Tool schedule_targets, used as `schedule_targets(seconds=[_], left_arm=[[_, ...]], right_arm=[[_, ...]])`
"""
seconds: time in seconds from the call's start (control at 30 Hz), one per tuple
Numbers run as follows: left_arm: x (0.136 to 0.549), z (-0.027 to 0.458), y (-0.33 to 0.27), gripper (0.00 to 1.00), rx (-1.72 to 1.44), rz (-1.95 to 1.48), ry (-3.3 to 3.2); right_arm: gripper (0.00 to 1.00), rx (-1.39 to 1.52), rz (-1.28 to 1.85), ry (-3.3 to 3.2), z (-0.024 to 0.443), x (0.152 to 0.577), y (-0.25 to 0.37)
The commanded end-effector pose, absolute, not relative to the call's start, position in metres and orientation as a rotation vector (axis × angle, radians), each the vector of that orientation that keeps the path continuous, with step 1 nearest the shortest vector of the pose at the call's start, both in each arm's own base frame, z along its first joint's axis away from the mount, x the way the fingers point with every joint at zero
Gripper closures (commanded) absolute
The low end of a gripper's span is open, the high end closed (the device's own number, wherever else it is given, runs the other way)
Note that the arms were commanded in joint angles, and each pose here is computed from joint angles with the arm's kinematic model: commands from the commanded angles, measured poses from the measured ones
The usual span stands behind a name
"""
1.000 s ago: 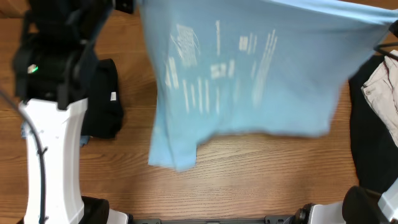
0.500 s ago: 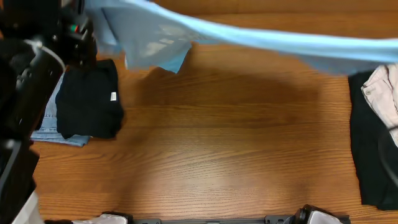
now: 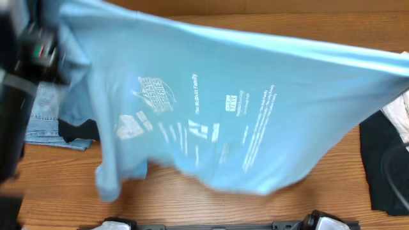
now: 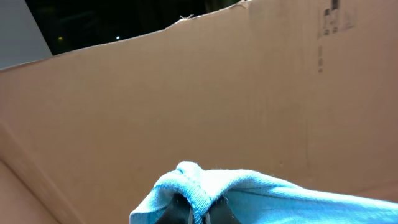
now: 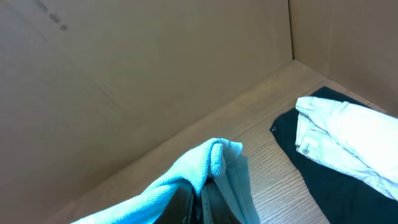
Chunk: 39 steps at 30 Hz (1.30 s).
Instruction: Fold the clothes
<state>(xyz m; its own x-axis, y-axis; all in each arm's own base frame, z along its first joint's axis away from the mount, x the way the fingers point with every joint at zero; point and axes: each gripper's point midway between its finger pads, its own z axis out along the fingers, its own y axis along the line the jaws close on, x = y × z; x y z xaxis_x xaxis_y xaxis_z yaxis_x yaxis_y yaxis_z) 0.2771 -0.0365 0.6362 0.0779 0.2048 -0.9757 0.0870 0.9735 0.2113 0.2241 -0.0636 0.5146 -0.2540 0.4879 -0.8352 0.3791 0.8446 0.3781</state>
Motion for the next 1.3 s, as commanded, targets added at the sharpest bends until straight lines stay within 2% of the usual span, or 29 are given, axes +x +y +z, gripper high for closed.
schedule_targets(seconds=[0.0, 0.17, 0.33, 0.37, 0.4, 0.43, 0.47, 0.5, 0.6, 0.77, 0.93, 1.1, 1.27], left_arm=[[0.365, 0.598, -0.039, 0.96, 0.228, 0.163, 1.613], [0.466, 0.528, -0.071, 0.96, 0.308, 0.08, 1.741], [0.563, 0.441, -0.1, 0.95, 0.367, 0.005, 1.827], [0.582, 0.422, -0.103, 0.83, 0.366, 0.0, 1.835], [0.602, 0.404, -0.106, 0.55, 0.36, -0.001, 1.835], [0.619, 0.387, -0.108, 0.18, 0.33, -0.015, 1.837], [0.628, 0.376, -0.106, 0.0, 0.291, -0.028, 1.848], [0.633, 0.367, -0.104, 0.0, 0.276, -0.033, 1.865], [0.628, 0.345, -0.086, 0.0, 0.245, 0.004, 1.964], [0.597, 0.338, -0.063, 0.0, 0.243, 0.031, 2.094], [0.565, 0.362, -0.061, 0.0, 0.327, 0.072, 2.104], [0.518, 0.418, -0.06, 0.0, 0.346, 0.082, 2.037], [0.456, 0.457, -0.052, 0.0, 0.365, 0.099, 2.022]], right_arm=[[0.96, 0.702, 0.079, 1.953, 0.493, 0.263, -0.085], [0.96, 0.753, 0.122, 2.128, 0.437, 0.336, -0.105], [0.96, 0.797, 0.17, 2.271, 0.354, 0.432, -0.133], [0.85, 0.799, 0.17, 2.279, 0.336, 0.452, -0.141], [0.51, 0.787, 0.16, 2.287, 0.316, 0.476, -0.15], [0.39, 0.791, 0.159, 2.299, 0.297, 0.492, -0.156], [0.33, 0.801, 0.158, 2.309, 0.284, 0.5, -0.161], [0.23, 0.803, 0.154, 2.327, 0.274, 0.503, -0.165], [0.16, 0.807, 0.127, 2.404, 0.256, 0.491, -0.174], [0.14, 0.846, 0.105, 2.509, 0.25, 0.454, -0.181], [0.14, 0.894, 0.109, 2.573, 0.248, 0.428, -0.18], [0.14, 0.847, 0.094, 2.543, 0.285, 0.403, -0.169], [0.14, 0.776, 0.069, 2.396, 0.357, 0.362, -0.149]])
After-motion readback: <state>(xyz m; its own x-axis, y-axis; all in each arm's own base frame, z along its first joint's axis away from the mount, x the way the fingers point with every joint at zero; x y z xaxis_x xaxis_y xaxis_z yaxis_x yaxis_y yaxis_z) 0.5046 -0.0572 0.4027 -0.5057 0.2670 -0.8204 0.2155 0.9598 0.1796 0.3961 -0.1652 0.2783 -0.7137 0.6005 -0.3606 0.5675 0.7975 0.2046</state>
